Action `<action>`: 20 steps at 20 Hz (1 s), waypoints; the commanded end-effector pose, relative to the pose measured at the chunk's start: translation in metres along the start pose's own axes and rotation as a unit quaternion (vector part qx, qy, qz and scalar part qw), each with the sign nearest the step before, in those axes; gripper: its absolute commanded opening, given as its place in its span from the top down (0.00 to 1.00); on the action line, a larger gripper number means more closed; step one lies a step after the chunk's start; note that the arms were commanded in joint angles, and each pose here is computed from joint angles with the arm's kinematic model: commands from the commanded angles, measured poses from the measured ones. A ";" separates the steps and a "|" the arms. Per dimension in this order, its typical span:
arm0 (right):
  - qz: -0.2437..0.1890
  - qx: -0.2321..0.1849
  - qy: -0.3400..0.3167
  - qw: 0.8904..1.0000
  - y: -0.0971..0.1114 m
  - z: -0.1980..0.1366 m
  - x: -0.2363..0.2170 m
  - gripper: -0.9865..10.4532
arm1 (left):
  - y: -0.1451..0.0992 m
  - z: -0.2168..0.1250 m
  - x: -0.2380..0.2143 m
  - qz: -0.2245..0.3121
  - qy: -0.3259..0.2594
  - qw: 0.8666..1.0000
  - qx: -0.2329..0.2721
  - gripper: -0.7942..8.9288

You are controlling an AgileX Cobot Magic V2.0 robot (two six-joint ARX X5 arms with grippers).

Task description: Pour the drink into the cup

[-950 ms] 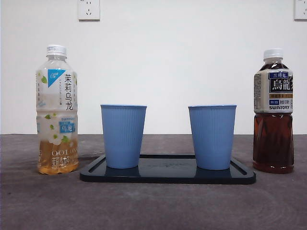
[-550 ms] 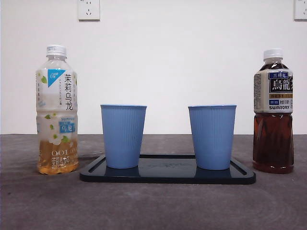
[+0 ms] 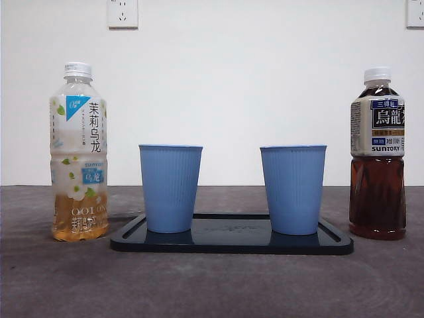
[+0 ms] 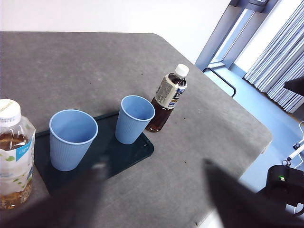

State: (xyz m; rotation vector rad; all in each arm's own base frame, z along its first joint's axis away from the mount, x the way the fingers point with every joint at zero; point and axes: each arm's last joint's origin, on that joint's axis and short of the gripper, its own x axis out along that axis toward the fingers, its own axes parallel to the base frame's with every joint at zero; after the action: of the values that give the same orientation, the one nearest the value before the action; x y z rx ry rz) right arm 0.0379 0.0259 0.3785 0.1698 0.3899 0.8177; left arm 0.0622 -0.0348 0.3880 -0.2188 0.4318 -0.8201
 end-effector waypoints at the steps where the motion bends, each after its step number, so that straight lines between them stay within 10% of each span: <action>1: 0.001 -0.009 -0.005 1.000 0.001 0.004 -0.001 0.48 | -0.002 0.005 -0.002 -0.004 -0.011 1.000 0.016 0.37; 14: 0.003 -0.017 -0.032 0.999 0.002 0.010 -0.001 0.47 | -0.002 0.005 -0.002 -0.004 -0.013 1.000 0.017 0.37; 20: -0.098 0.002 -0.018 0.995 -0.009 0.005 0.005 0.47 | 0.000 0.005 -0.002 0.029 -0.017 0.999 0.029 0.37</action>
State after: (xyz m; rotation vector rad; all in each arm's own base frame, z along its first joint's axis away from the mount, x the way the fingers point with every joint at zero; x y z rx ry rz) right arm 0.0461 0.0235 0.3794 0.1437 0.3575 0.6562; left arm 0.0637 -0.0338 0.3886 -0.1930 0.4095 -0.7678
